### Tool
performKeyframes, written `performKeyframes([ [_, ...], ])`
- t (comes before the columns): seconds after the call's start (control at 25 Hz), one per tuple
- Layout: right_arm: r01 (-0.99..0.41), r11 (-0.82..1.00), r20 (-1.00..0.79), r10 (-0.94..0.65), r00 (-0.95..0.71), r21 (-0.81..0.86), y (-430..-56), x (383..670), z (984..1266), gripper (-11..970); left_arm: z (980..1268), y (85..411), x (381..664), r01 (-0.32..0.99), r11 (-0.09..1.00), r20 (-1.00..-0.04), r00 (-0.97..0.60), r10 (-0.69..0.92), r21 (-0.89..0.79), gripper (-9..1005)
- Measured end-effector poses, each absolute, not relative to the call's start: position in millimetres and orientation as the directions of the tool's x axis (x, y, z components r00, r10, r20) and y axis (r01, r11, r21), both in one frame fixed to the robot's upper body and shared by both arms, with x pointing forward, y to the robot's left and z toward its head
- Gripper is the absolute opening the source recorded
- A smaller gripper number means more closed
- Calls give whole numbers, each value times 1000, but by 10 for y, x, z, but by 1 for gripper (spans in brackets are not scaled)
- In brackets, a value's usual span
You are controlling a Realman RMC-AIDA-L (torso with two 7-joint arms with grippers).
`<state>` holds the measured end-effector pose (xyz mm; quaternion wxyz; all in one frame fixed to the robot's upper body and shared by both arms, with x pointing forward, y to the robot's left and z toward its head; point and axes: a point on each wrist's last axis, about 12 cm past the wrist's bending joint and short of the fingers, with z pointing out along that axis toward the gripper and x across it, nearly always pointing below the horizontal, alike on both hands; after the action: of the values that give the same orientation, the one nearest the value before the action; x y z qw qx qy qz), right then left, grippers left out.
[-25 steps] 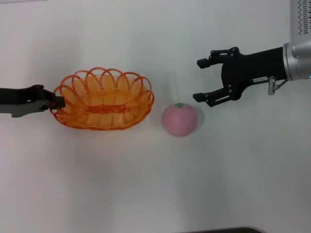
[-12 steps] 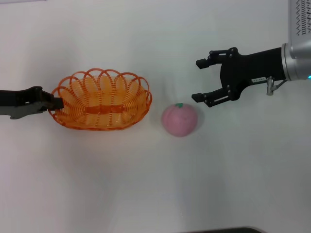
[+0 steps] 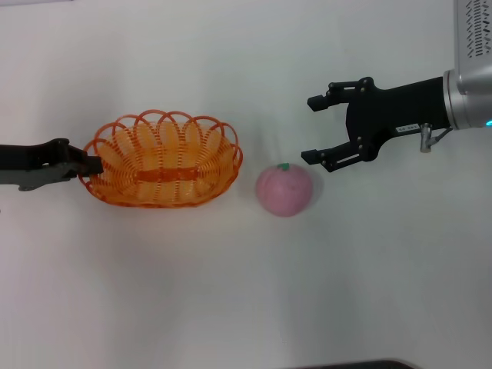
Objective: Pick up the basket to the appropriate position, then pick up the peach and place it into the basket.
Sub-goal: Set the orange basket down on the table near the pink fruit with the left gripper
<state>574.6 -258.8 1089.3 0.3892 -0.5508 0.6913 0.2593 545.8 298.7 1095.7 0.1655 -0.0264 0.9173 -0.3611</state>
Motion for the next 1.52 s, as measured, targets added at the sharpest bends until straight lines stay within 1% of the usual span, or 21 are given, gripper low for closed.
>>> performKeyframes([
  [0.64, -962, 264, -828, -553, -91, -71, -2577, 5756, 10901, 914, 10865, 2981, 5385, 66, 731, -295, -937, -188, -679, 56],
  [1.52, -962, 263, -828, -554, -91, -71, -2550, 5752, 10887, 912, 10765, 3013, 5323, 40, 744, -281, -938, -202, -667, 55],
])
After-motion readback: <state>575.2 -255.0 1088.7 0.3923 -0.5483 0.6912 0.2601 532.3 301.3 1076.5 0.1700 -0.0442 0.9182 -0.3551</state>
